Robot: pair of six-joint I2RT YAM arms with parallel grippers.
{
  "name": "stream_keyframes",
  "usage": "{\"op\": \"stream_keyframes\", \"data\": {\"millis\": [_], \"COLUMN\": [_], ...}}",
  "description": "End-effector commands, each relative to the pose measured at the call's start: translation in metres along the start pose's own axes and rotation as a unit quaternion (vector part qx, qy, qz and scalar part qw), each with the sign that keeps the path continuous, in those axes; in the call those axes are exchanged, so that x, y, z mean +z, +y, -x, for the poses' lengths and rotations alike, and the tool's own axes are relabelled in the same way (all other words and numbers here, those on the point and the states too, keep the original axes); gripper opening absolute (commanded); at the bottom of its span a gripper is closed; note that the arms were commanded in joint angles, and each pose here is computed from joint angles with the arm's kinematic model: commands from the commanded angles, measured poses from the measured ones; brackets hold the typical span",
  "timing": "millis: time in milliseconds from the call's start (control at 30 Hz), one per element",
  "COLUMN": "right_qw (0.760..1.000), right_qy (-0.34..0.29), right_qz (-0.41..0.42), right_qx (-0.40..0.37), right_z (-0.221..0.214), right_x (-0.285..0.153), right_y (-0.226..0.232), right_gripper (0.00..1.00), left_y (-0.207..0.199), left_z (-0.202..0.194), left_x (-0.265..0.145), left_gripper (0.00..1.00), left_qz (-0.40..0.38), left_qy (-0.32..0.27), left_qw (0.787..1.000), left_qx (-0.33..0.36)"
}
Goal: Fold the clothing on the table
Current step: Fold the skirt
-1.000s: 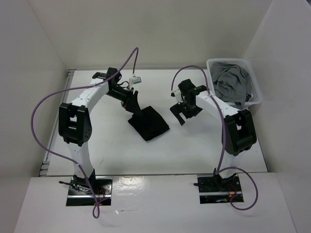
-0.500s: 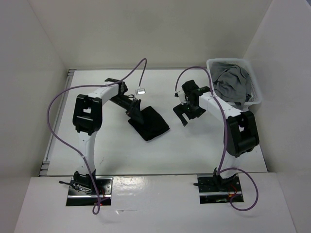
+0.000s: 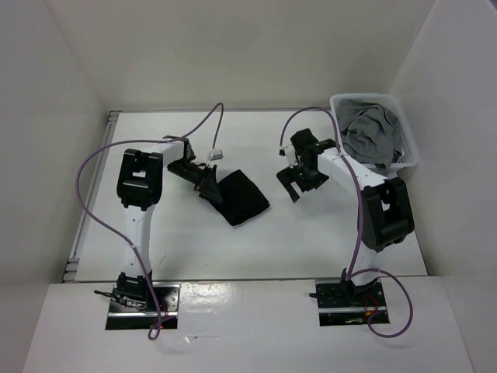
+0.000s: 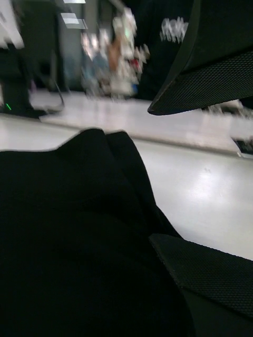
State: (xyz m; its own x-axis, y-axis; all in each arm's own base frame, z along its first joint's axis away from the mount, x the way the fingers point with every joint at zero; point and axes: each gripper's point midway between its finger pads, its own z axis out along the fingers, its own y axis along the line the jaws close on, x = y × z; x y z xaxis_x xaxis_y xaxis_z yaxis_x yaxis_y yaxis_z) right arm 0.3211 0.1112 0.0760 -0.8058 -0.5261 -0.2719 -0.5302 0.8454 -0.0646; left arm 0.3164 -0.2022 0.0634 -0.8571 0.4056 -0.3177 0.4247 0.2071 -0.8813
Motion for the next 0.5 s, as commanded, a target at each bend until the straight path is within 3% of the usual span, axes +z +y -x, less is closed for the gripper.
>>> {"op": "stream_keyframes", "data": {"millis": [0,167,267,467], "right_qw": [0.999,0.999,0.999,0.998], "right_qy": [-0.03,-0.035,-0.038,-0.063], "right_qz": [0.001,0.0,-0.005,-0.017], "right_qx": [0.009,0.009,0.009,0.016], "right_z": [0.008,0.008,0.006,0.007], "right_x": [-0.007,-0.008,-0.012,-0.035], "right_y": [0.001,0.001,0.0,-0.007], "right_gripper": [0.99,0.99,0.99,0.99], "left_y": [0.015,0.026,0.012,-0.077], "left_z": [-0.015,-0.028,-0.016,0.041], "left_x": [0.002,0.004,-0.003,-0.035], "left_gripper": [1.0,1.0,1.0,1.0], "left_qz": [-0.024,-0.028,-0.019,0.043], "left_qy": [-0.012,-0.006,-0.014,-0.038], "left_qw": [0.999,0.998,0.999,0.994], "left_qx": [-0.023,-0.047,-0.029,0.098]}}
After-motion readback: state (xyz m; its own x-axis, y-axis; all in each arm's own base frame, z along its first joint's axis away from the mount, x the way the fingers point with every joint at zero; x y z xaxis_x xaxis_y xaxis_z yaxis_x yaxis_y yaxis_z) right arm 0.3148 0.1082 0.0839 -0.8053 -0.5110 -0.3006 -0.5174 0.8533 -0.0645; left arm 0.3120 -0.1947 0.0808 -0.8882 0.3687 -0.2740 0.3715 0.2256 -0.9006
